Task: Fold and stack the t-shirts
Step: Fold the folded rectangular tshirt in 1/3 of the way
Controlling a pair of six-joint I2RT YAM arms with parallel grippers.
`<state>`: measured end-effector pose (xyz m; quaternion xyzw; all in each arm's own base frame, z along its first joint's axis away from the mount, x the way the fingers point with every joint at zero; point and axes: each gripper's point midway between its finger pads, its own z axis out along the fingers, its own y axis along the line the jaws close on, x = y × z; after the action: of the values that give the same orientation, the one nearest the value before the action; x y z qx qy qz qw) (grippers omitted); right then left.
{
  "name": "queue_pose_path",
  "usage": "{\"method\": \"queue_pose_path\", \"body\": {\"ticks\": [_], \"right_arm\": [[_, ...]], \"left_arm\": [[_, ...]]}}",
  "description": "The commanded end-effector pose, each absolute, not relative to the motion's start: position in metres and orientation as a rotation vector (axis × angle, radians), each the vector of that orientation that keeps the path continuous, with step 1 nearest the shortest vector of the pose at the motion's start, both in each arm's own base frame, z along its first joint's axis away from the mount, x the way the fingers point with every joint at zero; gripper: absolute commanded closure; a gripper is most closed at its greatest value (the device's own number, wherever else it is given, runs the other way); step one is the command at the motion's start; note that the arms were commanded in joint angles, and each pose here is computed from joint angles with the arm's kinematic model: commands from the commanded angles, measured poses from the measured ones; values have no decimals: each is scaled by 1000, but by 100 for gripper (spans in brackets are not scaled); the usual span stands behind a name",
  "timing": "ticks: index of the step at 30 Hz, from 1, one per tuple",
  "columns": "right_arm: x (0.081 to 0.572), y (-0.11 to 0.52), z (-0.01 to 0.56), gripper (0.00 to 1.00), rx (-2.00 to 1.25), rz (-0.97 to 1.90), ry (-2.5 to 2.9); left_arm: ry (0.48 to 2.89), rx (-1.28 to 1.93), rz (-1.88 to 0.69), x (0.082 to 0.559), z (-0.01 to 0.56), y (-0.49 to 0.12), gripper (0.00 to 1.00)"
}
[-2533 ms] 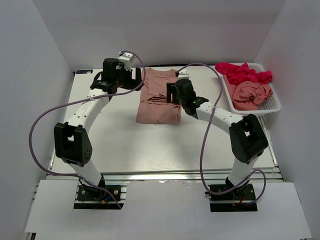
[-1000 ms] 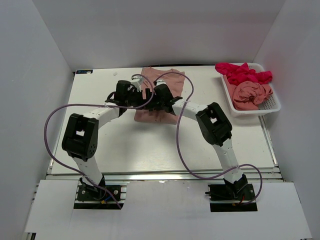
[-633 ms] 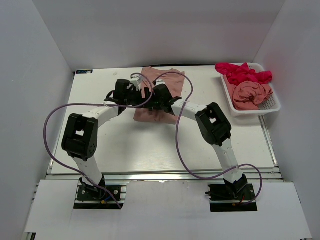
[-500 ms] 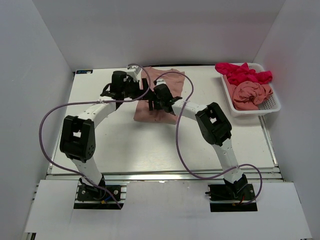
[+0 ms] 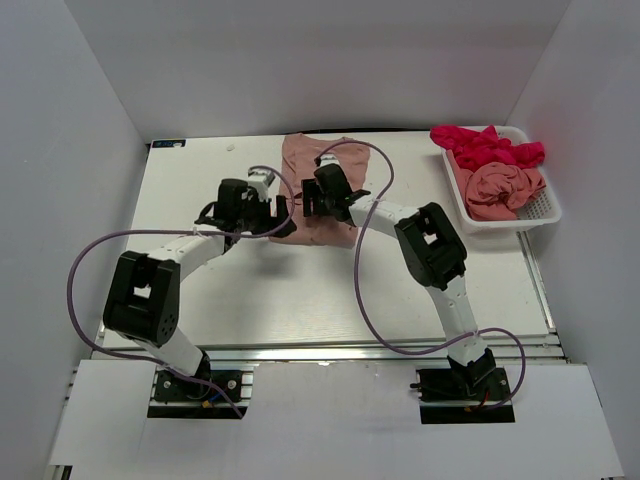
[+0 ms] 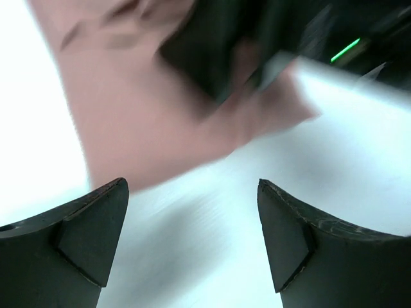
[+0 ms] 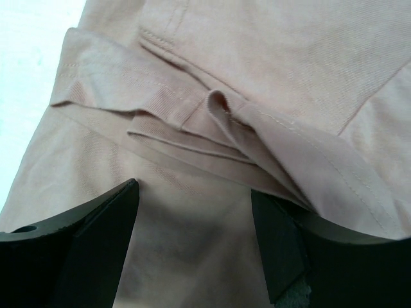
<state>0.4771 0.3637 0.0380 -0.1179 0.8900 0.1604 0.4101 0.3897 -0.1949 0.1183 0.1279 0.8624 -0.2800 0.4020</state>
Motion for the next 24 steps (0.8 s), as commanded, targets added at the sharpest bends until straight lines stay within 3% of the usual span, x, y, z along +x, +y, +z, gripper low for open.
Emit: {"method": "queue_pose_path", "body": {"ticks": [1,6,24], "right_arm": [[496,361,77,25,-236,446,2165],[498,361,76,25,-241,450,2166],[493,369,63,25,-252,499,2195]], "left_arm": [[2133,351,-563,397,109,-182,10],[2136,352,-447,396,81,-167,10],[2038,294,-329,422,69,-161,11]]}}
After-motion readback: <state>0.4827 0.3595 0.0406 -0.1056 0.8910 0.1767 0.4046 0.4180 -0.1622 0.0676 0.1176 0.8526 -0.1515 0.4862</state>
